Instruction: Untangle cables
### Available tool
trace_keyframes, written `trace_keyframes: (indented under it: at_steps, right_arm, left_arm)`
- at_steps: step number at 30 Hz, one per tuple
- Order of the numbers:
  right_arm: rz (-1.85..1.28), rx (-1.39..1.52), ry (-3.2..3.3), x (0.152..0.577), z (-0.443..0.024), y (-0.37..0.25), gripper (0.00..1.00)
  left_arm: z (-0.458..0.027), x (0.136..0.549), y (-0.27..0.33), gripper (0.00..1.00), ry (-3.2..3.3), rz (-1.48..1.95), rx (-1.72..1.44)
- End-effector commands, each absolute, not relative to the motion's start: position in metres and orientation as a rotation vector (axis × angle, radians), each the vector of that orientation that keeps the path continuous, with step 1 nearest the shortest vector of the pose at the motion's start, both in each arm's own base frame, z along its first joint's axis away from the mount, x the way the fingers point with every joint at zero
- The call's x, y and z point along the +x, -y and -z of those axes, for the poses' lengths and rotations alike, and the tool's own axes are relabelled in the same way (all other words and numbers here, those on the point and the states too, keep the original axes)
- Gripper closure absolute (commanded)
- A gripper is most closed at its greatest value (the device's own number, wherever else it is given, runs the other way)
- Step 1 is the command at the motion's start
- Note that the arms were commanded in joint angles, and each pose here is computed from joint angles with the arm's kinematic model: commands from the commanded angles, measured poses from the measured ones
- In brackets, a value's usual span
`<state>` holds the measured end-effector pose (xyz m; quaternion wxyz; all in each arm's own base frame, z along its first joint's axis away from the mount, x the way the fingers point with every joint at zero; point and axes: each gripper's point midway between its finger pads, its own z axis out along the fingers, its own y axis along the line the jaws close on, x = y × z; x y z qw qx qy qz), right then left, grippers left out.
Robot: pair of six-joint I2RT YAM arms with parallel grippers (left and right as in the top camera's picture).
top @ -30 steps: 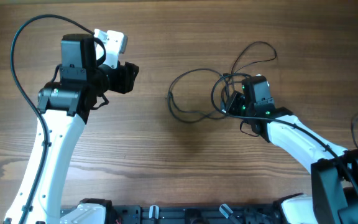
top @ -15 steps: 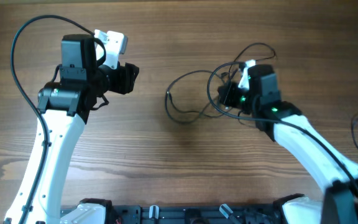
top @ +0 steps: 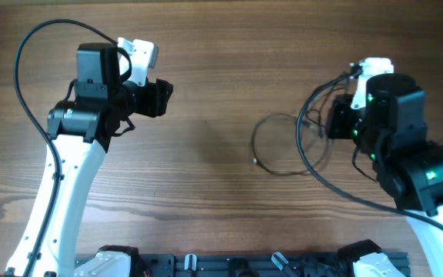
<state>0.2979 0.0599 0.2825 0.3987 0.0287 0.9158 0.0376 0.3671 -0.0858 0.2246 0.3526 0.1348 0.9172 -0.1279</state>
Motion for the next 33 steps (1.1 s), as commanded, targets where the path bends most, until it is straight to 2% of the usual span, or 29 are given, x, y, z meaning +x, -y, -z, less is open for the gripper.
trace_keyframes:
  at_steps: [1,3,6,8,10,13,16,20,27,28,29,30,31,32,33]
  right_arm:
    - [0.100,0.271,-2.372,0.311,-0.260,-0.033,0.96]
    - [0.114,0.322,-2.479,0.315,-0.229,-0.038,0.96]
    - [0.020,0.240,-2.675,0.325,-0.179,-0.066,0.96]
    - [-0.115,0.051,-2.784,0.342,-0.138,-0.100,0.95]
    - [-0.311,-0.150,-2.783,0.357,-0.118,-0.139,0.95]
    - [-0.522,-0.280,-2.719,0.370,-0.110,-0.185,0.95]
    - [-0.642,-0.458,-2.648,0.363,-0.117,-0.221,0.95]
    - [-0.615,-0.626,-2.594,0.359,-0.112,-0.240,0.96]
    - [-0.644,-0.660,-2.665,0.354,-0.081,-0.244,0.96]
    - [-0.645,-0.635,-2.674,0.355,-0.081,-0.244,0.87]
    - [-0.628,-0.580,-2.695,0.356,-0.080,-0.241,0.52]
    - [-0.568,-0.522,-2.716,0.360,-0.077,-0.234,0.25]
    - [-0.458,-0.424,-2.749,0.365,-0.072,-0.220,0.10]
    - [-0.369,-0.354,-2.772,0.367,-0.068,-0.208,0.02]
    - [-0.290,-0.316,-2.787,0.367,-0.066,-0.198,0.00]
  left_arm:
    - [-0.221,0.369,0.091,0.35,-2.381,0.374,0.361]
    - [-0.221,0.369,0.091,0.35,-2.381,0.374,0.361]
    - [-0.221,0.368,0.093,0.34,-2.378,0.388,0.366]
    - [-0.222,0.368,0.095,0.35,-2.376,0.405,0.372]
    - [-0.222,0.368,0.095,0.35,-2.376,0.405,0.372]
    - [-0.222,0.368,0.095,0.35,-2.376,0.405,0.372]
    - [-0.221,0.367,0.095,0.35,-2.380,0.405,0.372]
    - [-0.219,0.364,0.094,0.35,-2.395,0.407,0.371]
    - [-0.218,0.363,0.094,0.35,-2.402,0.408,0.371]
    - [-0.218,0.364,0.094,0.35,-2.398,0.407,0.371]
    - [-0.219,0.364,0.094,0.34,-2.395,0.407,0.371]
    - [-0.219,0.364,0.094,0.34,-2.394,0.407,0.371]
    - [-0.219,0.364,0.094,0.34,-2.394,0.407,0.371]
    - [-0.219,0.364,0.094,0.34,-2.394,0.407,0.371]
    - [-0.219,0.364,0.094,0.34,-2.394,0.407,0.371]
